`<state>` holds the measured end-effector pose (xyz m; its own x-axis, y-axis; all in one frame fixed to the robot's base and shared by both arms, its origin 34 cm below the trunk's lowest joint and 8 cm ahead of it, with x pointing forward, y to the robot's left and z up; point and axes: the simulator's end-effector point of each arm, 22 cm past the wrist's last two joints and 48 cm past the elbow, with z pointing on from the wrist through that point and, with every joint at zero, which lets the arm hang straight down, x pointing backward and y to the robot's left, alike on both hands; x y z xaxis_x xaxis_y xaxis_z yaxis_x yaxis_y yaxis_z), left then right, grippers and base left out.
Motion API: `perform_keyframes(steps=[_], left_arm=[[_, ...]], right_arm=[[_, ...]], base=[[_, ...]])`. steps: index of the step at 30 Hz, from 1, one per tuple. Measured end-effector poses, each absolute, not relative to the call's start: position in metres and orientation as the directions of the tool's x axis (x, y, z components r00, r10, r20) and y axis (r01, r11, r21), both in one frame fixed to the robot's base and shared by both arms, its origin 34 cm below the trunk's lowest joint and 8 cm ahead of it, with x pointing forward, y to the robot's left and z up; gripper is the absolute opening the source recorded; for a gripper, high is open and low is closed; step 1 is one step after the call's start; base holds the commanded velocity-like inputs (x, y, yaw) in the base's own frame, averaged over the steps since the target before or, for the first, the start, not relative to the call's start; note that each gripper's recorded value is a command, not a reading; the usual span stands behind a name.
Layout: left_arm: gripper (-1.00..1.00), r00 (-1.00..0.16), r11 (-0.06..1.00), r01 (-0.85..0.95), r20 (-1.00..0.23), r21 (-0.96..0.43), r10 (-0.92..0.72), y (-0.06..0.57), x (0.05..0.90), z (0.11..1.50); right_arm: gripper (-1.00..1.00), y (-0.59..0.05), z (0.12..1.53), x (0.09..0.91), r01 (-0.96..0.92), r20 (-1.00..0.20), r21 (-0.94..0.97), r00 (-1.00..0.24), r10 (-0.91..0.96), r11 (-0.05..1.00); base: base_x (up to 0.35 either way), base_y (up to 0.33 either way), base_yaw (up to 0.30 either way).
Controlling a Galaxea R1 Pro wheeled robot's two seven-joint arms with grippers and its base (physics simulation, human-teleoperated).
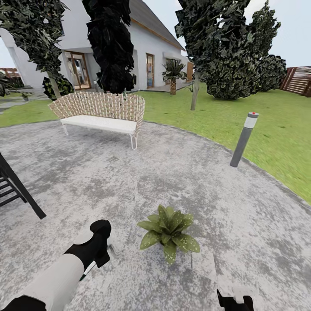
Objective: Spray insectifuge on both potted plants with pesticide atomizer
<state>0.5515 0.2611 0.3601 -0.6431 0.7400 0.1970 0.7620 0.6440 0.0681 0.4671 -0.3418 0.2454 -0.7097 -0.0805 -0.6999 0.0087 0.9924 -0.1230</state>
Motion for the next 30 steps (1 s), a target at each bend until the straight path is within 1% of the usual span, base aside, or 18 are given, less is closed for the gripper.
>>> perform_keyframes(steps=[4, 18, 20, 23, 25, 27, 28, 30], left_arm=[[-1.00, -0.643, 0.644, 0.762, 0.196, 0.069, 0.740, 0.261, 0.552, 0.361], [-1.00, -0.645, 0.643, 0.762, 0.184, 0.077, 0.742, 0.259, 0.555, 0.366], [-1.00, -0.638, 0.637, 0.768, 0.173, 0.071, 0.750, 0.248, 0.556, 0.367], [-1.00, -0.613, 0.612, 0.789, 0.139, 0.057, 0.778, 0.214, 0.562, 0.374], [-1.00, -0.593, 0.588, 0.806, 0.092, 0.075, 0.800, 0.185, 0.585, 0.394], [-1.00, -0.584, 0.582, 0.811, 0.058, 0.048, 0.809, 0.169, 0.604, 0.422], [-1.00, -0.563, 0.560, 0.826, 0.097, 0.060, 0.821, 0.174, 0.605, 0.429], [-1.00, -0.553, 0.551, 0.833, 0.109, 0.053, 0.826, 0.173, 0.607, 0.437]], right_arm=[[1.00, -0.342, 0.246, 0.467, 0.011, -0.701, -0.123, -0.709, -0.079, 0.992], [1.00, -0.344, 0.250, 0.470, 0.013, -0.708, -0.125, -0.702, -0.080, 0.992], [1.00, -0.344, 0.250, 0.471, 0.013, -0.709, -0.126, -0.701, -0.081, 0.992], [1.00, -0.345, 0.251, 0.471, 0.013, -0.710, -0.126, -0.699, -0.081, 0.992], [1.00, -0.345, 0.252, 0.472, 0.014, -0.712, -0.126, -0.698, -0.081, 0.992], [1.00, -0.345, 0.252, 0.472, 0.014, -0.712, -0.126, -0.697, -0.081, 0.992], [1.00, -0.345, 0.253, 0.472, 0.014, -0.713, -0.126, -0.697, -0.081, 0.992], [1.00, -0.345, 0.253, 0.473, 0.014, -0.714, -0.126, -0.696, -0.081, 0.992]], base=[[0.155, 0.294, -0.153], [0.208, 0.263, -0.269], [0.121, 0.122, -0.273], [0.023, 0.024, -0.273], [0.002, 0.002, -0.273], [0.000, 0.000, -0.273], [0.000, 0.000, -0.273], [0.000, 0.000, -0.152]])
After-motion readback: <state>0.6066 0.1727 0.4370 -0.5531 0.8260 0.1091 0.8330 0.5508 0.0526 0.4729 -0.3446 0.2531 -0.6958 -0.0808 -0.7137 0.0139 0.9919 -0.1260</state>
